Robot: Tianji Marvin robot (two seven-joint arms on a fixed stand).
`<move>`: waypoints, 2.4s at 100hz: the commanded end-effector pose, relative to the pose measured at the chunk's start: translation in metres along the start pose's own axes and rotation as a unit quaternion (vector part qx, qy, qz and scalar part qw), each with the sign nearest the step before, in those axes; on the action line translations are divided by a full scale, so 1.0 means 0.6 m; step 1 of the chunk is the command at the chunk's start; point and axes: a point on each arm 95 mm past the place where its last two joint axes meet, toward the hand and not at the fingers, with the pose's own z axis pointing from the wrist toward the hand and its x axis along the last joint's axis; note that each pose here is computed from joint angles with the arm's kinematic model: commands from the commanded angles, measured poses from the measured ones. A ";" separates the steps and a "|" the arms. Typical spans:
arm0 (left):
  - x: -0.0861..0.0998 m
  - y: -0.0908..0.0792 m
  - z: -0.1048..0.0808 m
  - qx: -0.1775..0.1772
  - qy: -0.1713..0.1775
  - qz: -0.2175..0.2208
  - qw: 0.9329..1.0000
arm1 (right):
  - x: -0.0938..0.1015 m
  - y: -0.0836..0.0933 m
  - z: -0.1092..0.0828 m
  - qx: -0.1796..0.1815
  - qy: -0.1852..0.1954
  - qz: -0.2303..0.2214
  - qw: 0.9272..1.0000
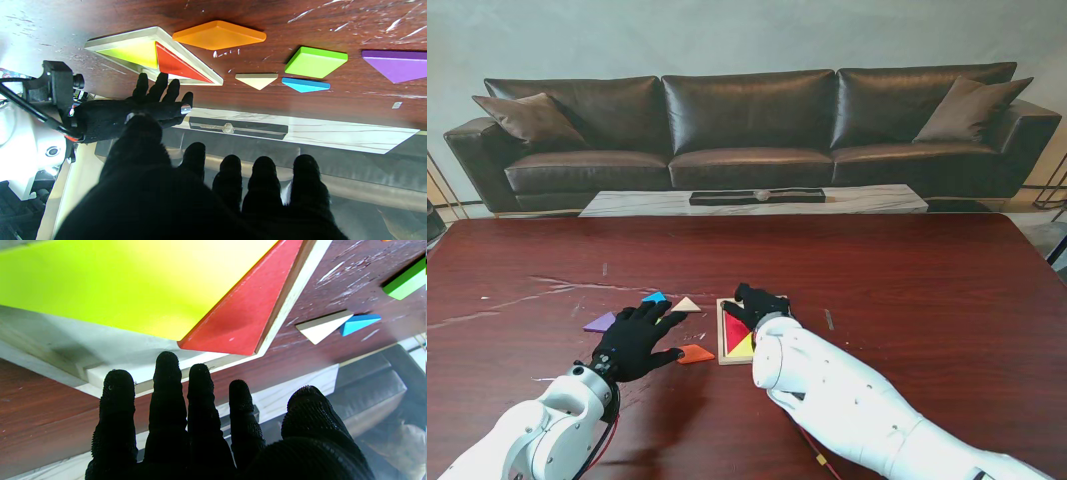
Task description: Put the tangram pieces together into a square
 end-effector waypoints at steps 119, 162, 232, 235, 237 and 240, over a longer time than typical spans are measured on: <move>0.001 -0.001 -0.003 0.000 -0.002 -0.001 1.000 | 0.020 -0.005 -0.015 -0.016 0.030 0.013 0.999; 0.003 0.003 0.005 -0.006 0.001 0.004 1.000 | -0.019 0.049 -0.053 -0.075 0.038 -0.015 0.996; 0.010 0.007 0.017 -0.024 -0.004 0.018 1.000 | -0.188 0.130 -0.172 -0.045 0.092 -0.167 0.981; 0.011 0.007 0.017 -0.024 -0.005 0.019 1.000 | -0.195 0.130 -0.175 -0.045 0.091 -0.171 0.980; 0.011 0.007 0.017 -0.024 -0.006 0.020 1.000 | -0.199 0.130 -0.176 -0.046 0.091 -0.173 0.980; 0.011 0.007 0.016 -0.023 -0.008 0.021 0.999 | -0.205 0.131 -0.178 -0.045 0.093 -0.175 0.979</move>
